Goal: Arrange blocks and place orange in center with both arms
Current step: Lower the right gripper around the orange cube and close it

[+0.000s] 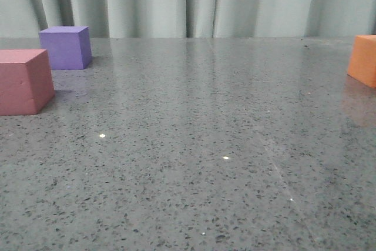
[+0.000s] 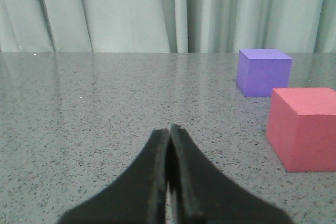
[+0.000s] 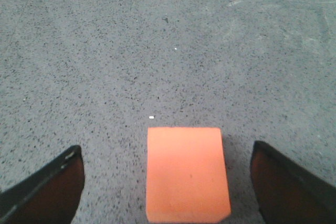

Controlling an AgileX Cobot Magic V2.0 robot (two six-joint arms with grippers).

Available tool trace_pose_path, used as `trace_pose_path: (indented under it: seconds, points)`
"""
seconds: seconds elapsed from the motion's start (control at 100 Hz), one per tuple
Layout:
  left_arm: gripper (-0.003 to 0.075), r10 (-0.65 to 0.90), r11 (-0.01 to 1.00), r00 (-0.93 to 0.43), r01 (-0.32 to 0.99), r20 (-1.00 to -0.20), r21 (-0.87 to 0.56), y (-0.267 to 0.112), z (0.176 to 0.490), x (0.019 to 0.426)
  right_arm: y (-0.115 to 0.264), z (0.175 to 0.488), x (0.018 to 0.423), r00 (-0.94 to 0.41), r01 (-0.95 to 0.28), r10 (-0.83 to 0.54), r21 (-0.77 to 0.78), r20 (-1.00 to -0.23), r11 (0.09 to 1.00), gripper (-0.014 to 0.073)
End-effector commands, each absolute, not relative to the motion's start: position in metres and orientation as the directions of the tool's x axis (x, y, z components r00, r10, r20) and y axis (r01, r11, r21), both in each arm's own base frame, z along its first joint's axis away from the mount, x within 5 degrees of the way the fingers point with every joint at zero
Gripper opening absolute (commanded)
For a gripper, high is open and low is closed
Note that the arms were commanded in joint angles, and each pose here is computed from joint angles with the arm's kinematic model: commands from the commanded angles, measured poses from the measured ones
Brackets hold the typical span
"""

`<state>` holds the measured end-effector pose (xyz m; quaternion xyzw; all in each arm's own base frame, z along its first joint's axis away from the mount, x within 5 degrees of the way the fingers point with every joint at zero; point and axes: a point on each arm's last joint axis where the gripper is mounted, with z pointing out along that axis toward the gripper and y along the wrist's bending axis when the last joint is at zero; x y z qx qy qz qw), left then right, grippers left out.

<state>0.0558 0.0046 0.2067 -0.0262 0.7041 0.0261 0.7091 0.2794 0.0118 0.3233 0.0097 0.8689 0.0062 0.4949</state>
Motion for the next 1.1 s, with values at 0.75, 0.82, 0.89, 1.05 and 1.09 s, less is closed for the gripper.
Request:
trace_pose_path:
  seconds: [0.75, 0.82, 0.89, 1.05, 1.09]
  points:
    - [-0.0019, -0.006, 0.998, 0.064, -0.063, -0.998, -0.011, 0.004, 0.197, 0.055, 0.007, 0.314, 0.322, -0.518, 0.001, -0.039, -0.046, -0.854, 0.999, 0.0636]
    - [-0.0019, -0.006, 0.998, 0.064, -0.063, -0.998, -0.011, 0.004, 0.197, 0.055, 0.008, 0.308, 0.326, -0.535, 0.001, -0.039, -0.047, -0.844, 0.999, 0.0636]
    - [-0.0019, -0.006, 0.998, 0.064, -0.063, -0.998, -0.011, 0.004, 0.197, 0.055, 0.008, 0.299, 0.330, -0.561, 0.000, -0.040, -0.049, -0.827, 0.999, 0.0636]
    - [-0.0019, -0.006, 0.998, 0.064, -0.063, -0.998, -0.011, 0.004, 0.197, 0.055, 0.008, 0.280, 0.338, -0.614, 0.000, -0.041, -0.052, -0.788, 0.999, 0.0636]
    - [-0.0019, -0.006, 0.998, 0.064, -0.063, -0.998, -0.011, 0.004, 0.197, 0.055, 0.008, 0.278, 0.339, -0.621, 0.000, -0.041, -0.052, -0.783, 0.999, 0.0636]
